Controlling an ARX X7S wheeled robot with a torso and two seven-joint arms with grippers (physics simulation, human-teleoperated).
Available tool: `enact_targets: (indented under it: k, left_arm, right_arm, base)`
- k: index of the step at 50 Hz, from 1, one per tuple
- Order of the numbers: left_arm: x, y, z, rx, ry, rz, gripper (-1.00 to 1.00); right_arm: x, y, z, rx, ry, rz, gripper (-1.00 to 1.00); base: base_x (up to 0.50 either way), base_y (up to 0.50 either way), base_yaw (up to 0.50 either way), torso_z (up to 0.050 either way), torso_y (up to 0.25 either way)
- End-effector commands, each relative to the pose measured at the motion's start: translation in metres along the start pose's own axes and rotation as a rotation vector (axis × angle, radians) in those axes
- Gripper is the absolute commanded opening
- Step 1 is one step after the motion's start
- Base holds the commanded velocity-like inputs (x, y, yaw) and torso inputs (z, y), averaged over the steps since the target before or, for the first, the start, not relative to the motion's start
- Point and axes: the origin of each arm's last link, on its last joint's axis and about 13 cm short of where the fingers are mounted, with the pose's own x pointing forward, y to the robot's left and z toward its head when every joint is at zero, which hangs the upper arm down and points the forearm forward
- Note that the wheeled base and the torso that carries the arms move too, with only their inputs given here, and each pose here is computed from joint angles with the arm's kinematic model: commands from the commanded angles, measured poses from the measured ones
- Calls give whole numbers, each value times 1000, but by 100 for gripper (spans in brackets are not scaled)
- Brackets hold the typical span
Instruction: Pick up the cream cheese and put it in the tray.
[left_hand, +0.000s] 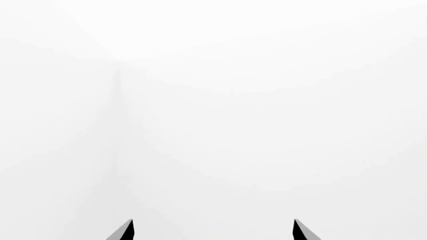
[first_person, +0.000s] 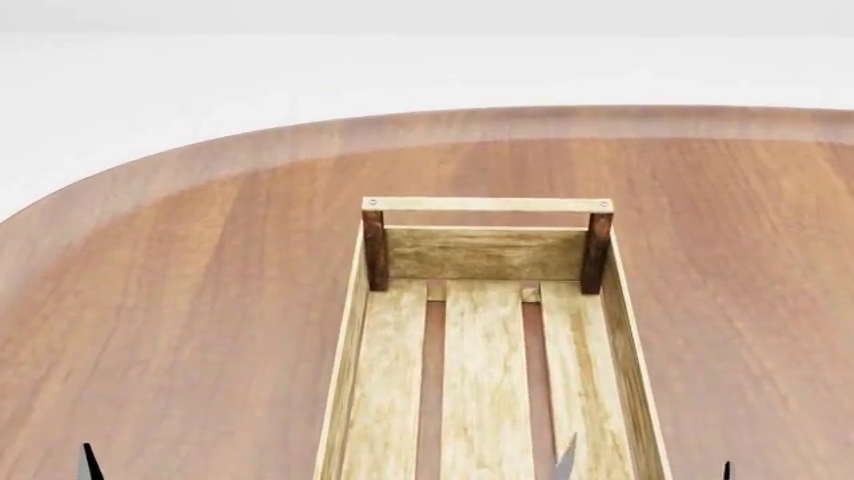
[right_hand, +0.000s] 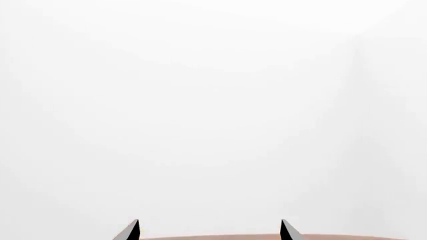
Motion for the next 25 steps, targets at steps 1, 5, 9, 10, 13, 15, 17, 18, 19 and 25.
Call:
enact_targets:
  k: [1,5,9,10,13,15,17,18,19,25]
  left_arm:
    - [0,0,0,0,1,0,100]
    - [1,0,0,0,3,-2,100]
    - [1,1,0,0,3,2,100]
    - [1,1,0,0,3,3,100]
    - [1,1,-1,-1,4,5,100]
    - [1,1,-1,-1,5,5,100]
    - [1,1,-1,-2,6,5,100]
    - [1,1,-1,-2,6,4,100]
    - [1,1,-1,-1,8,4,100]
    - [1,1,-1,-1,9,3,100]
  right_arm:
    - [6,-7,0,-33,11,-70,100]
    - [9,-11,0,-49,17,-113,100]
    - [12,-16,2,-92,24,-170,100]
    - [13,-17,2,-101,31,-186,100]
    - [17,-24,2,-131,45,-248,100]
    - [18,-28,3,-134,43,-273,100]
    - [20,-33,4,-149,48,-309,100]
    - [20,-34,4,-153,50,-317,100]
    - [21,-37,5,-160,50,-341,100]
    - [25,-44,8,-161,58,-382,100]
  base:
    - [0,0,0,0,0]
    - [0,0,0,0,0]
    - [0,0,0,0,0]
    - [0,0,0,0,0]
    - [0,0,0,0,0]
    - [0,0,0,0,0]
    - [0,0,0,0,0]
    - [0,0,0,0,0]
    - [0,0,0,0,0]
    - [0,0,0,0,0]
